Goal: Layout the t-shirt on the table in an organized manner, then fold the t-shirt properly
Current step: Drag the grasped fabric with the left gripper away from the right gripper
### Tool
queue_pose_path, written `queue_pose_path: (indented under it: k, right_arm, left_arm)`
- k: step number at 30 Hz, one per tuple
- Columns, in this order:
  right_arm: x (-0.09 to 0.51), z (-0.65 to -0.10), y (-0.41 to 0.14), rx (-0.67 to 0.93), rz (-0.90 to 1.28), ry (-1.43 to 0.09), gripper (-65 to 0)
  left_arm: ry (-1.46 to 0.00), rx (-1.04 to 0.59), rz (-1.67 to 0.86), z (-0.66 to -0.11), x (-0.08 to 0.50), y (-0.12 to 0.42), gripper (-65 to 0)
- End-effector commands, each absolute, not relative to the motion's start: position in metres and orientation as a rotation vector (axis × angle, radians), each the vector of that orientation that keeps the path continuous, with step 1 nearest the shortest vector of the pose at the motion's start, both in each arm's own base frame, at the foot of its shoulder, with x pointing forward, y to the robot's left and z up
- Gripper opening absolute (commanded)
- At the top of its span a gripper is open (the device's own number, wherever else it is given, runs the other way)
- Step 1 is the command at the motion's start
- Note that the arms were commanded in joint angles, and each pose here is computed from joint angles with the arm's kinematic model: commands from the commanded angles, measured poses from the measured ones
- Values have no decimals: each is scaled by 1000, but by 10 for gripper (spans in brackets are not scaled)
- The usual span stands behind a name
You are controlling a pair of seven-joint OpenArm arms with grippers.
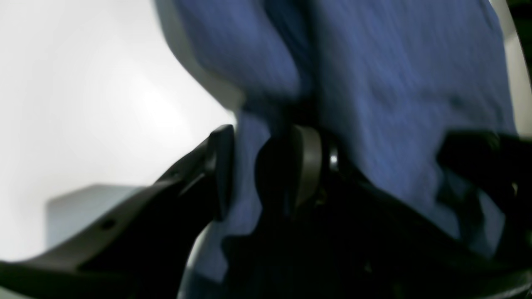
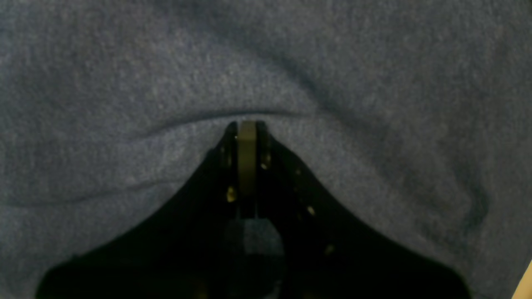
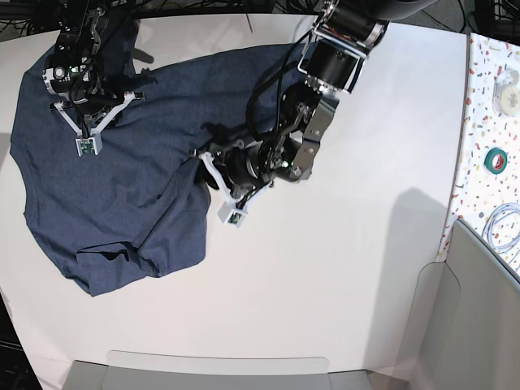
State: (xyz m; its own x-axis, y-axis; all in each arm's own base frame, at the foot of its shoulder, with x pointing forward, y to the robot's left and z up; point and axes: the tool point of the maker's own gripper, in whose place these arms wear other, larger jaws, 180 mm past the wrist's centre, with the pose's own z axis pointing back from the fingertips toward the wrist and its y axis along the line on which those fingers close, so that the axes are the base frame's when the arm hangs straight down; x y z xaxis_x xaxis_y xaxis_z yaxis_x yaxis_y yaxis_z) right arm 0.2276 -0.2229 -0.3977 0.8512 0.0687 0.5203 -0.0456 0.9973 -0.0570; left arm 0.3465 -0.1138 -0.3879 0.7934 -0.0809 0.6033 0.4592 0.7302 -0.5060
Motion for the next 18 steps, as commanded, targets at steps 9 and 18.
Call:
queue_pose_path:
  k: [9, 18]
  right_arm:
    - [215, -408, -221, -35, 63, -477, -650]
    - [216, -408, -221, -35, 63, -480, -650]
  left_arm:
    - [-605, -681, -249, -407, 370, -113, -430]
    - [-604, -702, -257, -402, 367, -125, -451]
